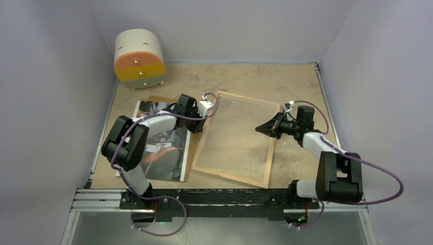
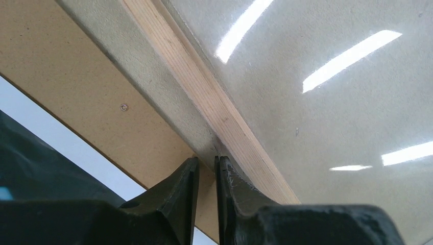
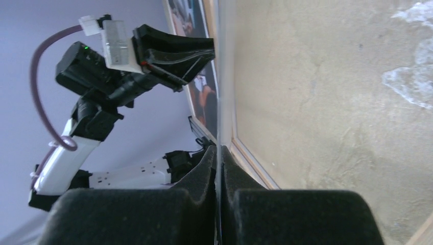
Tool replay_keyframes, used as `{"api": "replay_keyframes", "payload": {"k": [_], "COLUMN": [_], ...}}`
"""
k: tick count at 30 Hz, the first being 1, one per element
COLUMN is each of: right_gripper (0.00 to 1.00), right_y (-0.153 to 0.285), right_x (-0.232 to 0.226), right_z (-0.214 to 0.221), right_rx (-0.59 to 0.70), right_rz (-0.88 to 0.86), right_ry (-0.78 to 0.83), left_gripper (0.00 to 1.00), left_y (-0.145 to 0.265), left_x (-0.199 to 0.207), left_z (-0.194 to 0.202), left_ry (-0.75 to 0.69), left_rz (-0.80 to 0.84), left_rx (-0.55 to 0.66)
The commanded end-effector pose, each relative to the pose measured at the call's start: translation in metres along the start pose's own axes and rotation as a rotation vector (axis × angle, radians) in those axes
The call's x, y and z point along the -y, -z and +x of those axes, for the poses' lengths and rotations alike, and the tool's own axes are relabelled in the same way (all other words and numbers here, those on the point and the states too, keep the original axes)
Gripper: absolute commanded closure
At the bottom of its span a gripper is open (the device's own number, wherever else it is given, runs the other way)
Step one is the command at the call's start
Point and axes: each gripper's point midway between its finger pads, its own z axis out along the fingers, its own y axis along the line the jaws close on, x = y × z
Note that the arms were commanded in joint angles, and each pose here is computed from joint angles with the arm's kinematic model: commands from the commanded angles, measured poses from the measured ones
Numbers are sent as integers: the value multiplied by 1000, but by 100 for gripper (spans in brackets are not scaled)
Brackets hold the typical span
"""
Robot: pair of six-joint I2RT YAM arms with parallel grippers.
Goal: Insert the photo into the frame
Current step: Place the photo frame item in the photo frame.
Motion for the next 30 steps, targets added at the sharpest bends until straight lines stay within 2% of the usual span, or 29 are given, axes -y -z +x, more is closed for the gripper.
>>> {"api": "replay_keyframes", "payload": {"k": [1,10,22,30], "right_gripper": [100,100,100,100], "right_y": [9,9,15,7], "right_x": [-44,-54,-85,-70], "right_z": [-1,6,8,9], "right_rx": [-7,-12,7,1], "right_rz": [-114,-132,-240,-231], "right_ry": [49,84,84,62], "left_gripper": [79,82,86,88], "left_y": [-7,-6,-7,-4], "left_x": [5,5,5,4], "left_z": [5,6,7,6], "left_ry": [5,5,8,4], "left_rz": [20,21,18,10], "left_rx": [2,0,-6,-4]}}
